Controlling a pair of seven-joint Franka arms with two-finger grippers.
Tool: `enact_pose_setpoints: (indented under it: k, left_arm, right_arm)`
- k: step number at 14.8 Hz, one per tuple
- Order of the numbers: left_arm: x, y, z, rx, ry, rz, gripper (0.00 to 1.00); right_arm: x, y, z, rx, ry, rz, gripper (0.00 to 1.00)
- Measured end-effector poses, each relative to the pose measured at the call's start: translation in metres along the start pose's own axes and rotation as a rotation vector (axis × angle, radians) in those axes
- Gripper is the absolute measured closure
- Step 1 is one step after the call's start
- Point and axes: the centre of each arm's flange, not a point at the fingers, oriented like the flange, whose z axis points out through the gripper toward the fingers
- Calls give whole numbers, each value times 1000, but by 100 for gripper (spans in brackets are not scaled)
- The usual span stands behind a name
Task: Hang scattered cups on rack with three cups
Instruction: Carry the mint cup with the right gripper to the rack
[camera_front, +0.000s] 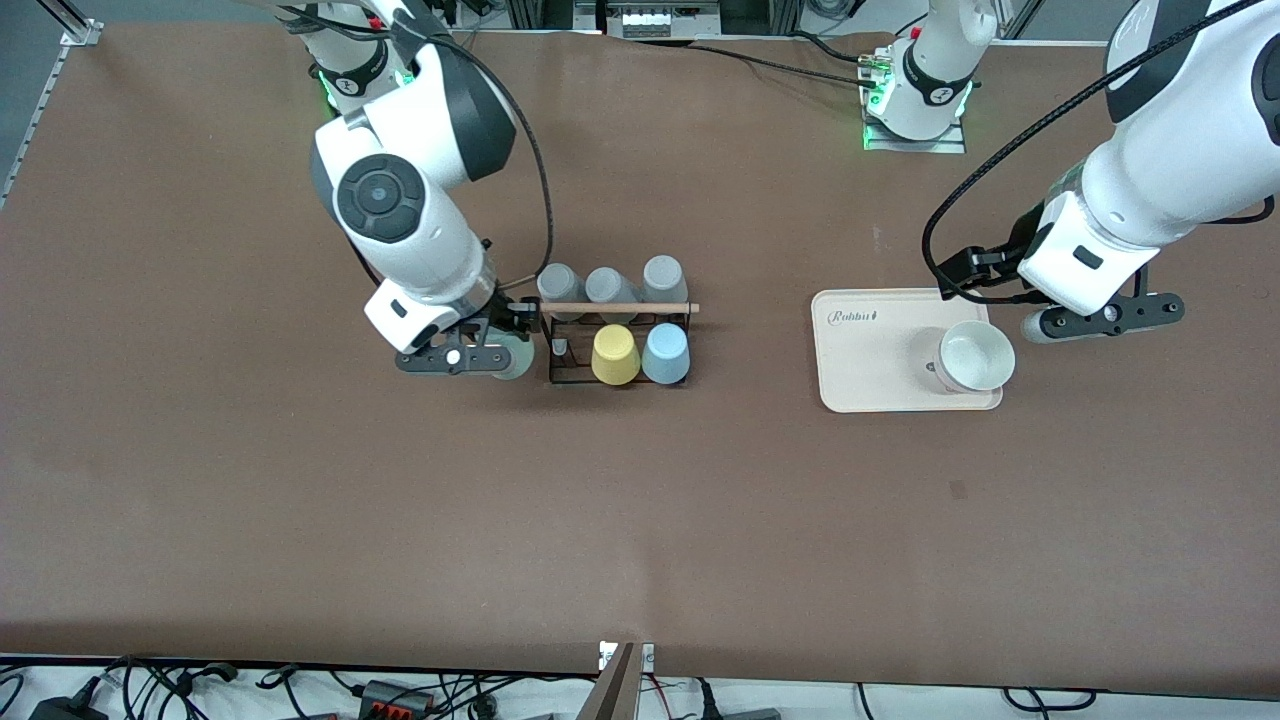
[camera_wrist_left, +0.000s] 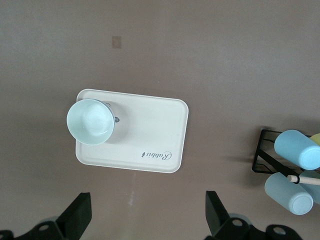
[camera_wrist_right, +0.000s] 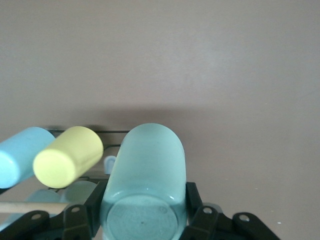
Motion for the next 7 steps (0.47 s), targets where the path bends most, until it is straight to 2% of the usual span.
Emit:
enact_pose_setpoints:
  k: [7]
  left_arm:
    - [-2,1,1,1,-3,3,0]
  right_arm:
    - [-7,-41,36,-15,-28,25,33]
